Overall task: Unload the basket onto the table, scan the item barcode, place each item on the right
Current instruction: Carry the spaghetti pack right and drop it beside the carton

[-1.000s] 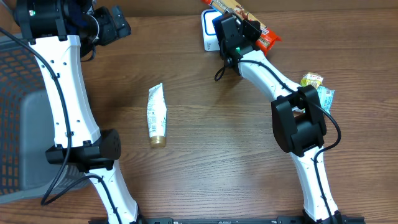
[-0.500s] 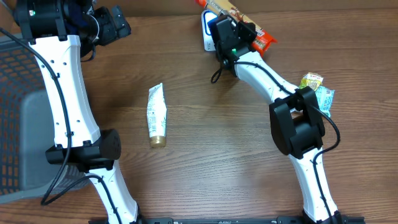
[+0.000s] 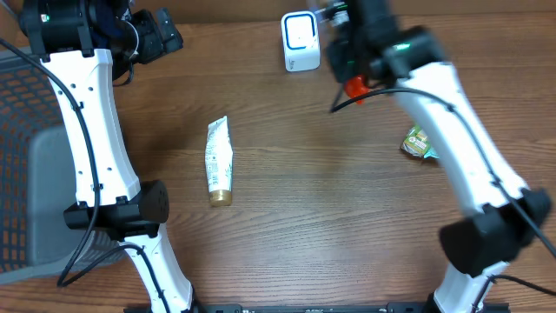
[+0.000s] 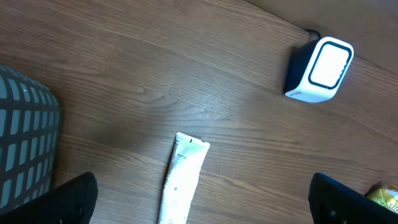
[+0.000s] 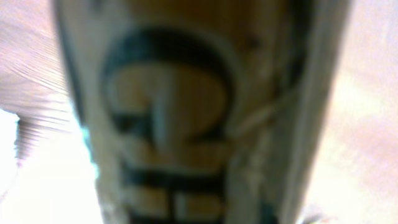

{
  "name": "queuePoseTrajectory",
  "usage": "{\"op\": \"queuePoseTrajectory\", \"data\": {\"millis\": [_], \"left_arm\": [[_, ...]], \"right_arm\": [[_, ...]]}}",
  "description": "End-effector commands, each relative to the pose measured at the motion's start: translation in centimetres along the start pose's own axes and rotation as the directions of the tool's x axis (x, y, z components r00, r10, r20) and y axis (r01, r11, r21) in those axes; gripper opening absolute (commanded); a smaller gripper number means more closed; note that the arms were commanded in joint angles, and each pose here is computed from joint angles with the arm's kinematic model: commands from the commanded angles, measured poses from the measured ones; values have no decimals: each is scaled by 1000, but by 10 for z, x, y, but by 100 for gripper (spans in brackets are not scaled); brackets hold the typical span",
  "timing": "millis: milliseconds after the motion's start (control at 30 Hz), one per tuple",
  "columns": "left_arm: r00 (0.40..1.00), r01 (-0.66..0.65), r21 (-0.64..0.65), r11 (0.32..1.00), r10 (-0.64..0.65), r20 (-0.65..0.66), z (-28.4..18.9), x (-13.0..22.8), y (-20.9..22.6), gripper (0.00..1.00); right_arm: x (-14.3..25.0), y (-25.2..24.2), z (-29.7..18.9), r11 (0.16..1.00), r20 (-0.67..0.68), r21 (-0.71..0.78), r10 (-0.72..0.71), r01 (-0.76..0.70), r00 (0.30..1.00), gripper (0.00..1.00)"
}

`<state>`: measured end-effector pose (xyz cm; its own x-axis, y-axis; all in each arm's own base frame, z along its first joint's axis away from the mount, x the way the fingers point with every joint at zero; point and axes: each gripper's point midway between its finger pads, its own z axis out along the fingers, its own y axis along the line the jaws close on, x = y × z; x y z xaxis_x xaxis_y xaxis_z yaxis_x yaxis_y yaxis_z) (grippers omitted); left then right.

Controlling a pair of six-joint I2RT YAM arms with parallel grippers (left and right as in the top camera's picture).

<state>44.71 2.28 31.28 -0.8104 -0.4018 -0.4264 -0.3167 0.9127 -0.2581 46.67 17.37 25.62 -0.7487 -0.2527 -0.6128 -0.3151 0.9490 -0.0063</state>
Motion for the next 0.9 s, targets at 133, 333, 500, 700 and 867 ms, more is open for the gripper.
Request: {"op": "queuePoseTrajectory", "data": {"millis": [133, 333, 500, 700, 867], "left_arm": [[999, -28, 4, 1000, 28, 25, -12, 1, -3, 100], [999, -28, 5, 1000, 28, 25, -12, 1, -4, 100], [999, -28, 4, 1000, 28, 25, -12, 1, -3, 100], [999, -28, 4, 1000, 28, 25, -12, 1, -3, 100], [999, -28, 4, 1000, 28, 25, -12, 1, -3, 100]], "right_arm": [[29, -60, -33, 820, -199, -297, 448, -489, 872, 4], [71, -94, -31, 697, -271, -499, 439, -515, 857, 4], [123, -128, -8, 615, -332, -490, 524, -618, 784, 4], [183, -159, 16, 534, -379, -418, 633, -735, 675, 4], [212, -188, 13, 482, -375, -358, 710, -800, 596, 4]]}}
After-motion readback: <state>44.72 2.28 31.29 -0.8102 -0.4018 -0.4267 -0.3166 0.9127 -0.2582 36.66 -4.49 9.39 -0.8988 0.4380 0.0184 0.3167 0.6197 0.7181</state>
